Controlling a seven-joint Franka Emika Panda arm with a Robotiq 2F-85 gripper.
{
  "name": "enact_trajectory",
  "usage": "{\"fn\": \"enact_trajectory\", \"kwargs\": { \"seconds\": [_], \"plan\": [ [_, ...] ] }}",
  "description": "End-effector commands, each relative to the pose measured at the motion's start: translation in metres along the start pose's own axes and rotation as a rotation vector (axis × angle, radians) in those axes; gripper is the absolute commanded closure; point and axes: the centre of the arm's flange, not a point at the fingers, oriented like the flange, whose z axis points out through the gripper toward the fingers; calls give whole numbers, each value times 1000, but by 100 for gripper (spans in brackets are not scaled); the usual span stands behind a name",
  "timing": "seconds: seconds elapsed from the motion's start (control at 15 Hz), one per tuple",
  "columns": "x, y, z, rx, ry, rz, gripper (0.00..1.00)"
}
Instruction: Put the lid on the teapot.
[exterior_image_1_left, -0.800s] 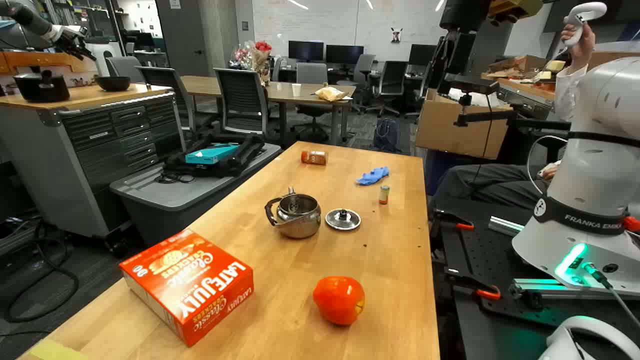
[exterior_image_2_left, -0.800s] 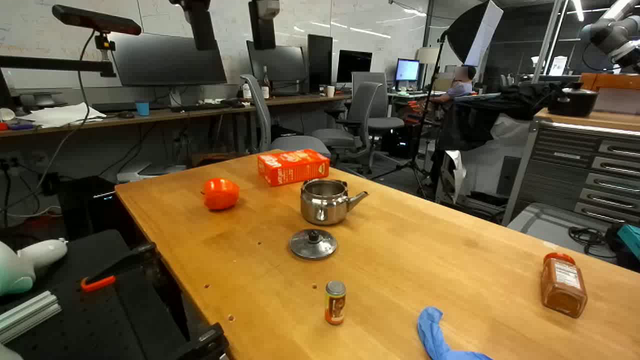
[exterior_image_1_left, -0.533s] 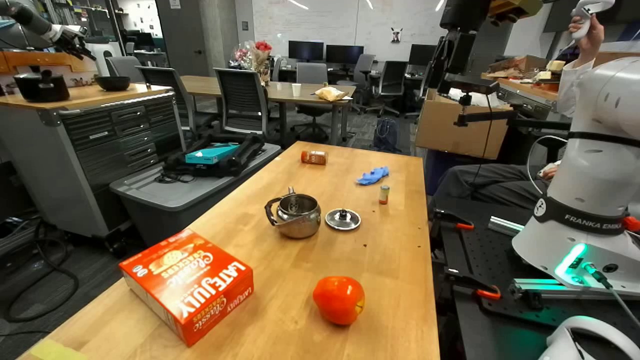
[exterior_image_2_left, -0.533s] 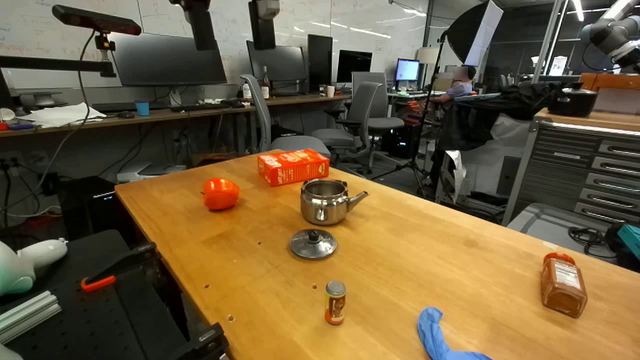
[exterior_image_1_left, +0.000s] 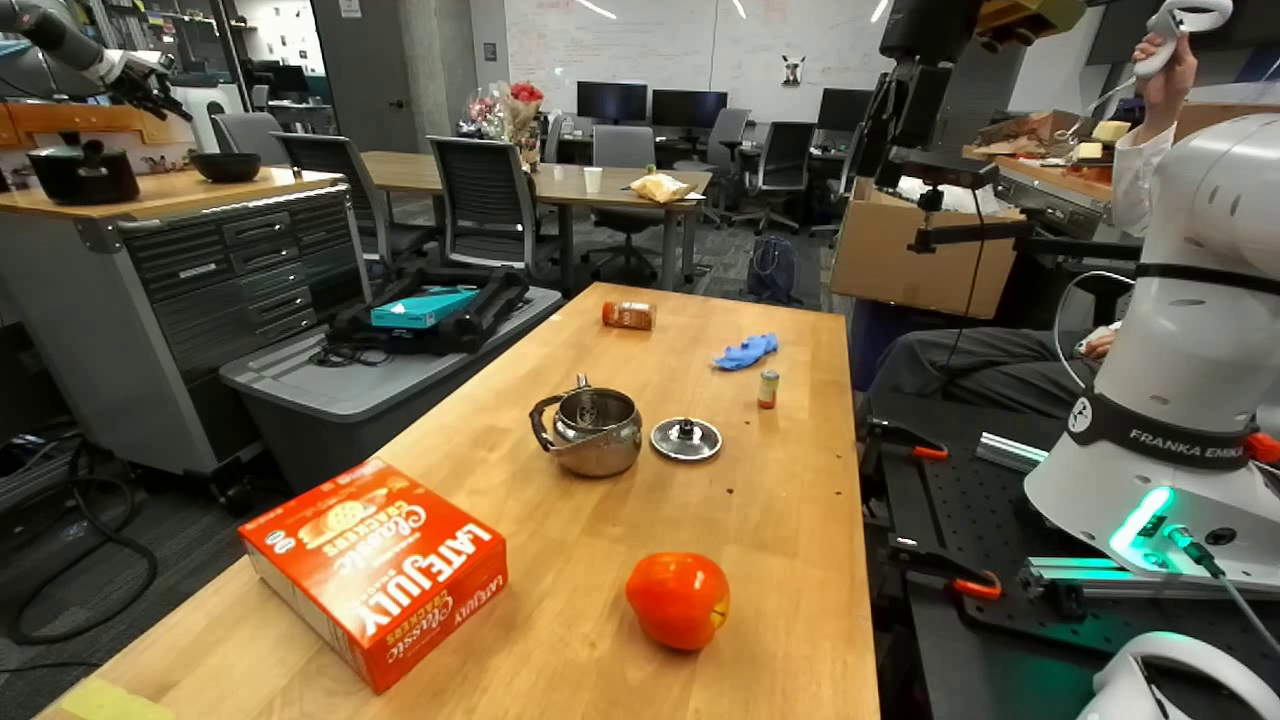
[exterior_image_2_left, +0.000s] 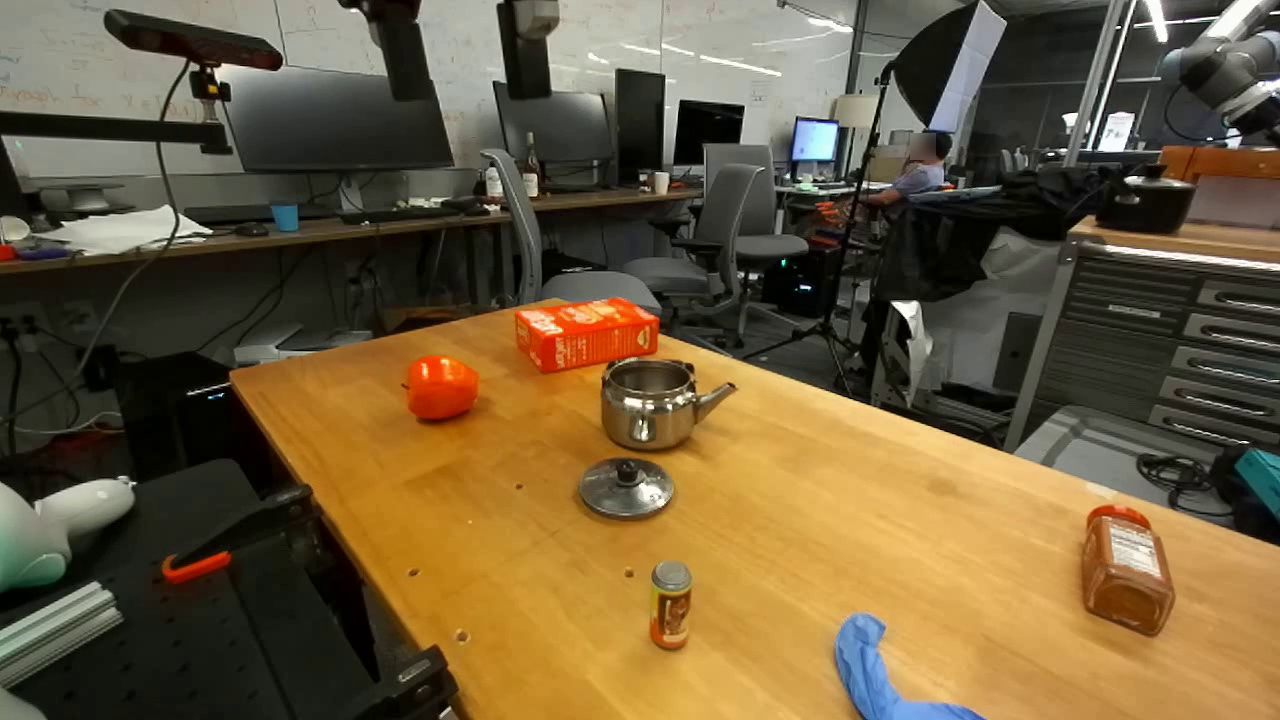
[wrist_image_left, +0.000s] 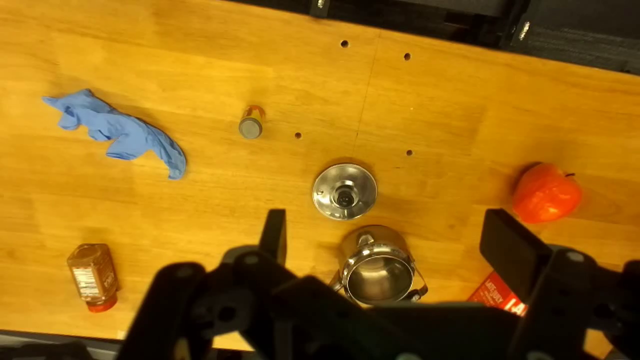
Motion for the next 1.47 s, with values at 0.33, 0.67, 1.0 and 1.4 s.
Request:
{"fn": "enact_trajectory", "kwargs": {
  "seconds": [0.33, 0.67, 1.0, 1.4],
  "plan": [
    [25, -2, 13, -11, -13, 16, 0],
    [48, -6, 37, -20, -31, 17, 0],
    [69, -11, 62, -13, -34, -8, 0],
    [88, -22, 88, 28, -4, -33, 0]
  ]
}}
